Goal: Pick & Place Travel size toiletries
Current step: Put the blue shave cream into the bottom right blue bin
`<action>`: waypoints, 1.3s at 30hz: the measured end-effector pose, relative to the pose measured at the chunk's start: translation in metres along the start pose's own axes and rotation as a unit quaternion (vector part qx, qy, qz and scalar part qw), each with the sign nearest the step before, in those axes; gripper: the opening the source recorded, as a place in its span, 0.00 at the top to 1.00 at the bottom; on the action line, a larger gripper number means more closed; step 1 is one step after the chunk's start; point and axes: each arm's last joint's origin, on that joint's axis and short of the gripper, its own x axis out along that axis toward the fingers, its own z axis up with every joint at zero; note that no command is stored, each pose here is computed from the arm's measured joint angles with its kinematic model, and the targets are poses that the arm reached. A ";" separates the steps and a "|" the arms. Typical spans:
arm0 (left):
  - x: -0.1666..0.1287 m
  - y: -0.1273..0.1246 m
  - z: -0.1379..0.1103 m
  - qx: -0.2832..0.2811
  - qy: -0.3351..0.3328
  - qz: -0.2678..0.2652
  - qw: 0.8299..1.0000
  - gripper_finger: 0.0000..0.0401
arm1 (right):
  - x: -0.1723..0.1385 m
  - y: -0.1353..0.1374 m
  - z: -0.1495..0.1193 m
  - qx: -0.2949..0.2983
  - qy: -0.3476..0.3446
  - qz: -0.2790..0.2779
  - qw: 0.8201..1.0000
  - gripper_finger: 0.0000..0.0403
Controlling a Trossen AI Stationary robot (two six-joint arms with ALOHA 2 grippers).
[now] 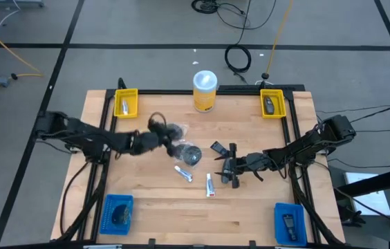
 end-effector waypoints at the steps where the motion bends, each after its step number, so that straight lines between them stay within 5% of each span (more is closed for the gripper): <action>1: 0.000 -0.005 -0.007 0.002 -0.003 -0.012 1.000 0.82 | 0.000 0.000 0.000 0.000 0.000 0.000 1.000 0.36; 13: 0.025 -0.029 -0.055 0.060 -0.008 -0.035 0.998 0.82 | 0.000 0.000 -0.001 0.004 0.003 0.000 1.000 0.36; 22: 0.029 -0.026 -0.057 0.050 -0.006 -0.027 0.998 0.82 | 0.000 0.000 -0.007 0.040 0.034 0.003 0.999 0.36; 27: 0.029 -0.026 -0.057 0.050 -0.006 -0.028 0.998 0.82 | -0.001 -0.009 -0.003 0.058 0.043 -0.075 0.995 0.36; 35: 0.029 -0.026 -0.057 0.050 -0.006 -0.028 0.998 0.82 | -0.003 -0.045 0.017 0.129 0.207 -0.153 0.958 0.35; 39: 0.029 -0.026 -0.057 0.051 -0.005 -0.028 0.998 0.82 | 0.010 -0.060 0.016 0.166 0.246 -0.097 0.950 0.28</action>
